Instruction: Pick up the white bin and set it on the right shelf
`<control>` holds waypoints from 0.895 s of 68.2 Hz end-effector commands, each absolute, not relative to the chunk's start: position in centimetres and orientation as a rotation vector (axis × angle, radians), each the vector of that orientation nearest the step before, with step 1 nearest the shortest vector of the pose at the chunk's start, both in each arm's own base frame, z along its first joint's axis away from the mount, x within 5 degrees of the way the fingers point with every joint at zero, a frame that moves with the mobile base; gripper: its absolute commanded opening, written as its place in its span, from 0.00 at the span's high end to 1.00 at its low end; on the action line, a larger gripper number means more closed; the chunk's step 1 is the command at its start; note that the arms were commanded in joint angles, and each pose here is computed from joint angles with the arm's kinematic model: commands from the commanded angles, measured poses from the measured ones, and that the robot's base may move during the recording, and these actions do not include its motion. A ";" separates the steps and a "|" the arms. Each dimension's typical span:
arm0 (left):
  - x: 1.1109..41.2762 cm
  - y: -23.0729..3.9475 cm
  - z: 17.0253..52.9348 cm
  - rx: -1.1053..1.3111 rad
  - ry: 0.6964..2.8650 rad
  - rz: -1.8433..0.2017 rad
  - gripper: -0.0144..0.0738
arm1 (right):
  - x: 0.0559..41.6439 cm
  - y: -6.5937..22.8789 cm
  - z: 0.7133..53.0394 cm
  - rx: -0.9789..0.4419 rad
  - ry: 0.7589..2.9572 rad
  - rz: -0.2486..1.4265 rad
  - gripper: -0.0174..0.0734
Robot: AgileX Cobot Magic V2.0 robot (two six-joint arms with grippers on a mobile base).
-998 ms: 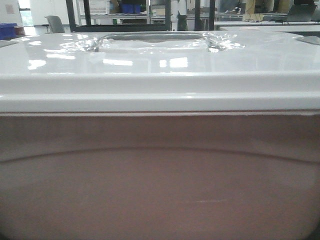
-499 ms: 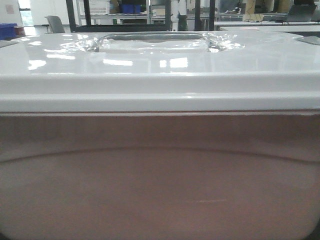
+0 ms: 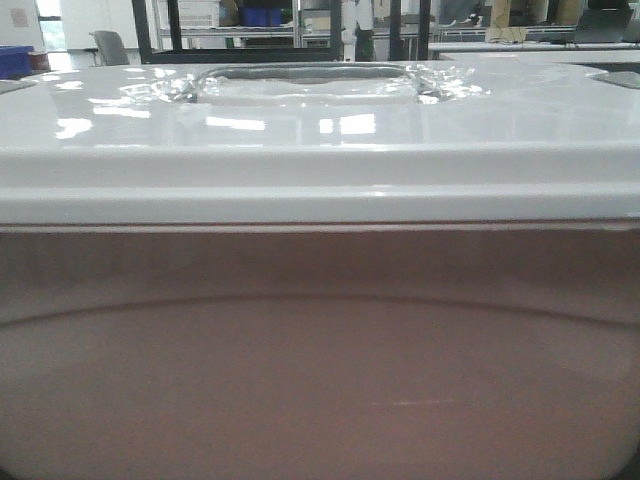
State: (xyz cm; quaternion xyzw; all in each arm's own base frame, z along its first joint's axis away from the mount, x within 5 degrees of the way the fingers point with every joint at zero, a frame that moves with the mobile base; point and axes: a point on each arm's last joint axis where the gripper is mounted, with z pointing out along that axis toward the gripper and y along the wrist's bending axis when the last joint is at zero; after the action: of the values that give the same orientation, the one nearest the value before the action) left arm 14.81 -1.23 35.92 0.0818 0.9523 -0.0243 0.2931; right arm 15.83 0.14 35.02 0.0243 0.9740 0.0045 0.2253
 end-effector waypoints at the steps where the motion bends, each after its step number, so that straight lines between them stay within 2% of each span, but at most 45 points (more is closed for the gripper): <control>1: 15.7 -1.7 36.9 0.204 2.484 -0.132 0.97 | 16.1 0.1 35.4 0.053 2.744 -0.001 0.75; 24: 19.3 -2.3 34.4 0.181 2.616 -0.223 0.97 | 17.1 0.1 35.2 0.067 2.695 0.004 0.75; 48: 21.3 -2.4 32.8 0.175 2.669 -0.227 0.95 | 18.6 0.1 34.0 0.094 2.759 0.006 0.74; 55: 21.3 -2.5 32.9 0.170 2.658 -0.237 0.86 | 18.8 0.1 33.8 0.094 2.771 0.005 0.70; 61: 21.3 -2.7 32.9 0.164 2.665 -0.265 0.65 | 18.9 0.1 33.7 0.094 2.776 0.005 0.49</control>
State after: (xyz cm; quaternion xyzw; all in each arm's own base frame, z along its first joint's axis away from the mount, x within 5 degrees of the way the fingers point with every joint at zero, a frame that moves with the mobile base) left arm 21.09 -2.31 31.42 0.0630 0.9765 -0.0796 0.1902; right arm 18.83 0.18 32.60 0.0299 0.9872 0.0027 0.1568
